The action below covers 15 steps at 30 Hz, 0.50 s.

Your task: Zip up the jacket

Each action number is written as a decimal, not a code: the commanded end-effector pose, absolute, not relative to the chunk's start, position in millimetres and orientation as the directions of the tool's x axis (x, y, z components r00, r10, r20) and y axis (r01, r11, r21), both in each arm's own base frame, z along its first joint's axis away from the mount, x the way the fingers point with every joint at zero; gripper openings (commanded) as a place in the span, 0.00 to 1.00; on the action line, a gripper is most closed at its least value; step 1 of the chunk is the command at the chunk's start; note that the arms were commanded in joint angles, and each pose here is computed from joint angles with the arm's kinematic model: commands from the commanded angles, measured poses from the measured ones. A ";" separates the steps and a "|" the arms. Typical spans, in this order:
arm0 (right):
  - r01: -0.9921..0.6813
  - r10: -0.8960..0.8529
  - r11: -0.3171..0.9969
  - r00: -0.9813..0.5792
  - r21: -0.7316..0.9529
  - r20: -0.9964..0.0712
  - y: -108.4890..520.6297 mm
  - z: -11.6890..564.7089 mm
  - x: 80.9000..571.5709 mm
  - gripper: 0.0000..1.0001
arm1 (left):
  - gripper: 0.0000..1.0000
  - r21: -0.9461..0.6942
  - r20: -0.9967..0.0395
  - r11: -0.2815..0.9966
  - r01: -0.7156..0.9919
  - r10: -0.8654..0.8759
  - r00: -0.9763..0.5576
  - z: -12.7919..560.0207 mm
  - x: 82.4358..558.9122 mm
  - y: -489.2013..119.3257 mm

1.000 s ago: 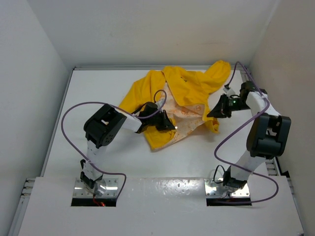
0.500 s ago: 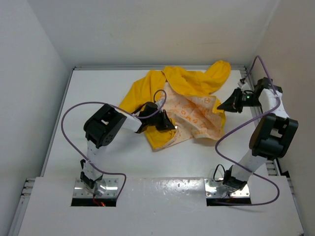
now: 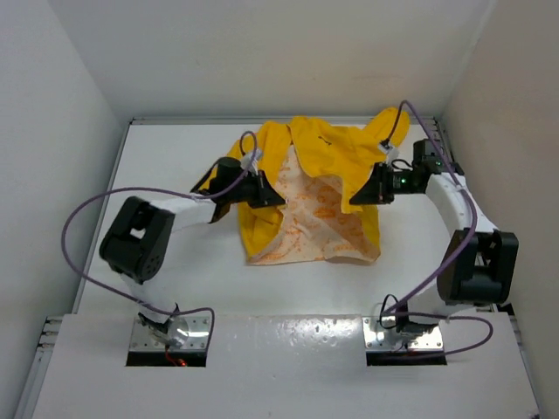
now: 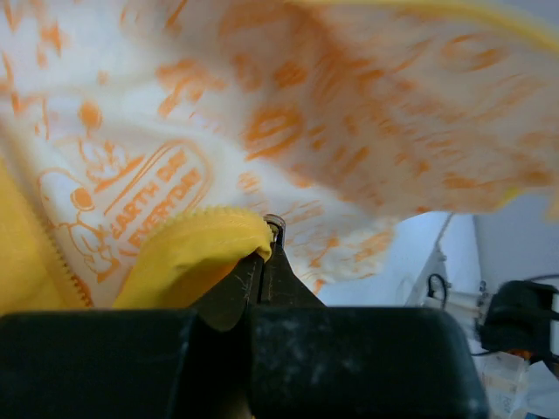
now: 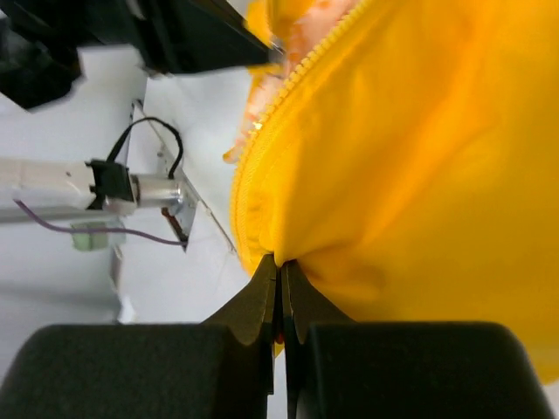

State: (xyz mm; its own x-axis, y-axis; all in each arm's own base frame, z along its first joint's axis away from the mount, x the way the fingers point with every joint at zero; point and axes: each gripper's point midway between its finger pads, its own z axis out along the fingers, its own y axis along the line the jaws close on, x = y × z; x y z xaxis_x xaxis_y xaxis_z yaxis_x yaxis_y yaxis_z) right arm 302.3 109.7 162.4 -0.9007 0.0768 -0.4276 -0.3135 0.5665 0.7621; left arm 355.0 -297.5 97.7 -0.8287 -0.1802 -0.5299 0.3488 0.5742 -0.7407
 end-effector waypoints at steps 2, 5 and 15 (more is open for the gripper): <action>-0.551 0.036 0.463 -0.771 0.695 -0.636 143.8 189.6 307.7 0.00 | 0.00 -0.651 -0.714 0.439 0.620 -0.078 -0.695 182.6 320.3 -291.6; -0.592 0.011 0.471 -0.737 0.654 -0.676 162.2 191.6 298.5 0.00 | 0.00 -0.597 -0.774 0.409 0.690 -0.066 -0.630 201.2 286.6 -292.8; -0.569 -0.324 0.728 -0.777 0.382 -0.540 150.0 91.3 229.6 0.00 | 0.00 -0.530 -0.780 0.591 0.608 -0.059 -0.623 170.8 266.2 -264.4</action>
State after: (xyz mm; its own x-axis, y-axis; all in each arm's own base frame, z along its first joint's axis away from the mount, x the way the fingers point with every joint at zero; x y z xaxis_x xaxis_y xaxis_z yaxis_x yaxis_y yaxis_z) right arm 246.5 173.0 122.1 -0.7676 -0.2126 -0.6047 -0.5753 0.6445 0.5036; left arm 257.5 -277.5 161.2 -0.6896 -0.0569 -0.7219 0.5930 0.5279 -0.6080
